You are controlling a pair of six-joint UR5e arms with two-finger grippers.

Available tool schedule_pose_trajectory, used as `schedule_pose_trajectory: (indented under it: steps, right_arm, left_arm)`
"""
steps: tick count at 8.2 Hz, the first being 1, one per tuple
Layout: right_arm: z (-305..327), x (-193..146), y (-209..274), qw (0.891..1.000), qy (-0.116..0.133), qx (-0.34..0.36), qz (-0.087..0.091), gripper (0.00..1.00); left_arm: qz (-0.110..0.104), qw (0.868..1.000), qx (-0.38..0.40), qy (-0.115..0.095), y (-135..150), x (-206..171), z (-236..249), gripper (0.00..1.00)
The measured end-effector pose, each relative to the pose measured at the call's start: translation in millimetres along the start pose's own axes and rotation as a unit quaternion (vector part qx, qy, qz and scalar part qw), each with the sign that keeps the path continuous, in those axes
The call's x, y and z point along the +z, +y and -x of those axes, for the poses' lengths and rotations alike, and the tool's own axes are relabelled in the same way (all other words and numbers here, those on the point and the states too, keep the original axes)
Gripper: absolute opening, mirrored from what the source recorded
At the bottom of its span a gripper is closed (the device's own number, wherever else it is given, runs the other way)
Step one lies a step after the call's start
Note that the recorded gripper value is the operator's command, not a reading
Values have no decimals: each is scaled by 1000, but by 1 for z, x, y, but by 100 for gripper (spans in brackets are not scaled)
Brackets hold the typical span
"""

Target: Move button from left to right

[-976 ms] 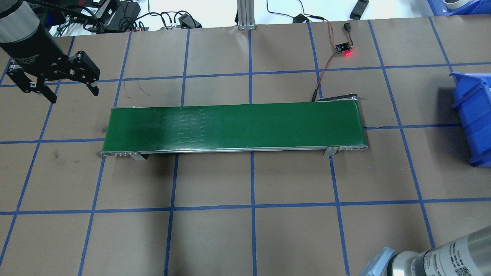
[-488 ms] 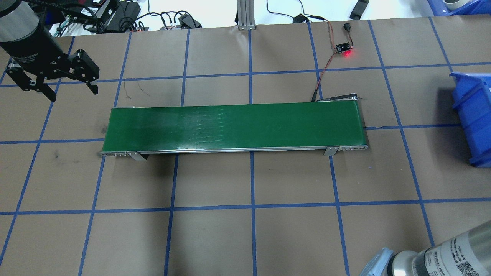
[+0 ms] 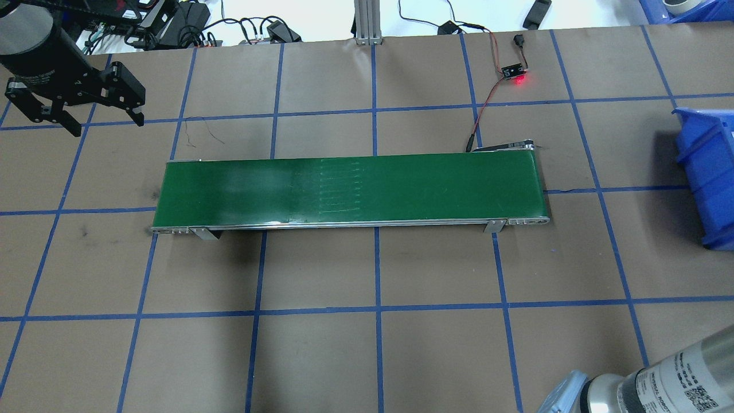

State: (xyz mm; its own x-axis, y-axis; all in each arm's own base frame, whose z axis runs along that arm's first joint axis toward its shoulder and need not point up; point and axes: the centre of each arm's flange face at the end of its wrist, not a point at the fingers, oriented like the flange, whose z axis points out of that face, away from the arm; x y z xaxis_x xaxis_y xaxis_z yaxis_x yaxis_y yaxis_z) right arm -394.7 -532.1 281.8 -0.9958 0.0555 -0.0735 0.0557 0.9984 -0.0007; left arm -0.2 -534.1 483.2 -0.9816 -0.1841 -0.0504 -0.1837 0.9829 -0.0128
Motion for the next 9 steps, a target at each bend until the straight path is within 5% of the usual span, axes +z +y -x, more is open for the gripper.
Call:
schedule_pose_trajectory:
  steps: [1, 6, 9]
  right_arm:
    - [0, 4, 0, 1000, -2, -4, 2, 45]
    - [2, 26, 6, 999, -4, -46, 15, 63]
    - [5, 2, 13, 998, 21, -50, 16, 73]
  left_arm:
    - [-5, 1000, -1, -1, -3, 1, 0, 100]
    - [17, 999, -35, 9, 3, 2, -5, 100]
    - [17, 996, -85, 8, 7, -3, -9, 100]
